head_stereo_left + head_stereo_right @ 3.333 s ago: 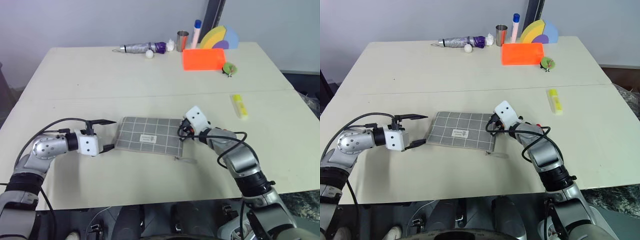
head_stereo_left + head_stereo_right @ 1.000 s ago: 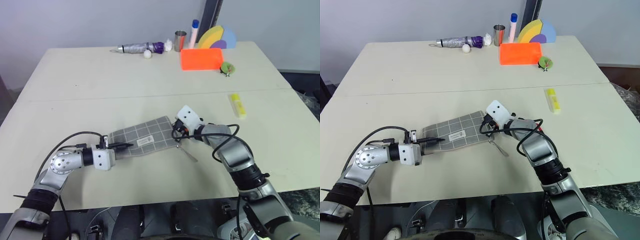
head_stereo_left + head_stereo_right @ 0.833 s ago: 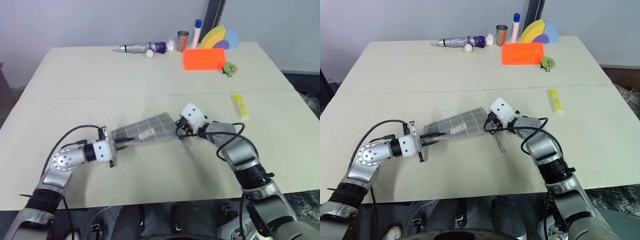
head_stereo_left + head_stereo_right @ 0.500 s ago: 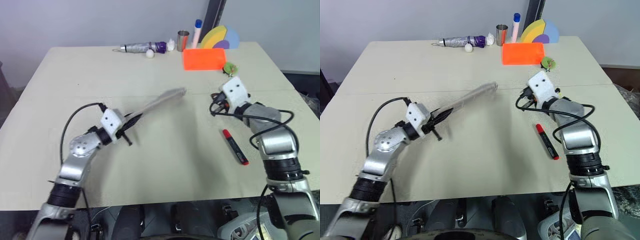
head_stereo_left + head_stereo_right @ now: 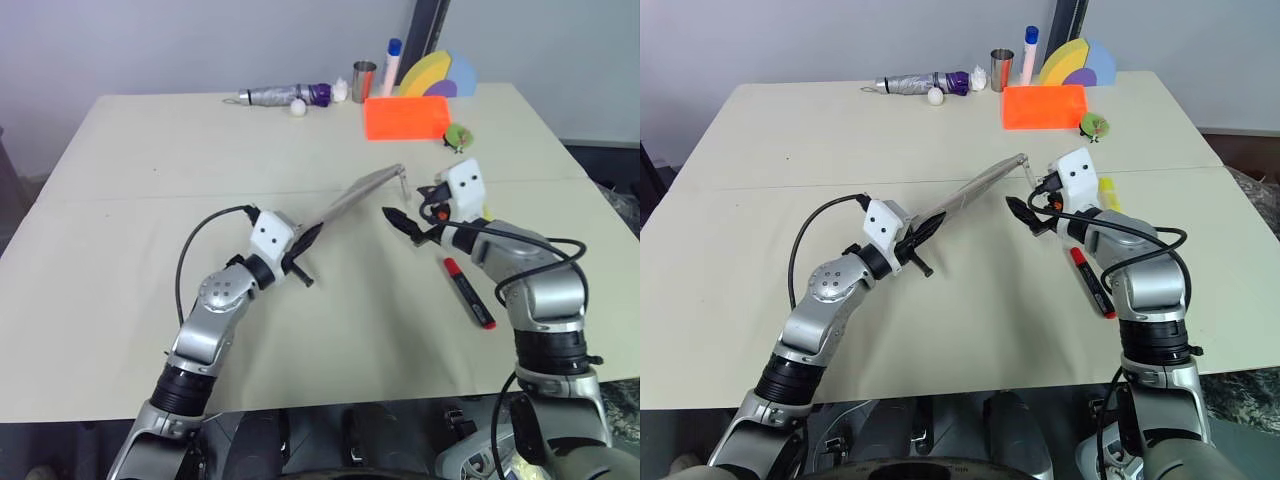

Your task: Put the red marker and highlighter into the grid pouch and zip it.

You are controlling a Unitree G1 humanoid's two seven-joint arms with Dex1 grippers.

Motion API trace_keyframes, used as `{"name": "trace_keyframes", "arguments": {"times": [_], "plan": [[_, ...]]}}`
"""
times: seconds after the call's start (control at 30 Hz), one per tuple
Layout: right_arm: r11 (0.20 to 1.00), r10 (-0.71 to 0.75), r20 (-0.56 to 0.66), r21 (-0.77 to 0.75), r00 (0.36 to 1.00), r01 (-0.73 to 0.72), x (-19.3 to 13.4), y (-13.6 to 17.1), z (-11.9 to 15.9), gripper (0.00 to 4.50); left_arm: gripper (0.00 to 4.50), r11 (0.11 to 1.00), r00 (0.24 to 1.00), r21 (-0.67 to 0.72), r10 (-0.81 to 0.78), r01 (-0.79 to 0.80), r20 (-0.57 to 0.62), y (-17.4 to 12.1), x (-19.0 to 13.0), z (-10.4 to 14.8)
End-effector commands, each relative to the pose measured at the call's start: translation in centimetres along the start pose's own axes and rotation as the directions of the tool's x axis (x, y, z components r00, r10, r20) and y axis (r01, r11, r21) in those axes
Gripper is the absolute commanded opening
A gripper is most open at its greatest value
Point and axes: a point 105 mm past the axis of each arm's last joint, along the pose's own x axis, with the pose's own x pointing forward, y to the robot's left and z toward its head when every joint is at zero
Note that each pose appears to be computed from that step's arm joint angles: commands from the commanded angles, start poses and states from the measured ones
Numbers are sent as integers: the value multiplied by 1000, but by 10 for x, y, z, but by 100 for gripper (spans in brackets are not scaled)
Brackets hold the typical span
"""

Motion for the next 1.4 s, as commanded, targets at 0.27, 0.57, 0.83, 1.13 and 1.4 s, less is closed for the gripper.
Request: {"name": "trace_keyframes", "arguments": {"times": [0.27, 0.57, 0.83, 1.13, 1.4], "plan": [[997, -68, 63, -41, 996, 71, 10, -6, 17, 361, 0, 998, 998, 49, -47, 45, 46, -7, 1, 17], [997, -47, 63, -52, 997, 51, 9, -1, 19, 5, 0, 998, 998, 49, -42, 40, 36, -7, 3, 15], [935, 216, -43, -280, 975, -220, -3, 56, 12, 5, 0, 998, 1000, 67, -19, 19, 9, -9, 12, 10], [829, 404, -114, -375, 908, -416, -11, 103, 11, 5, 0, 997, 999, 60, -51, 50, 8, -25, 26, 8], [742, 538, -142, -387, 831, -547, -21, 137, 14, 5, 0, 994, 997, 73, -80, 80, -4, -37, 44, 4]]}}
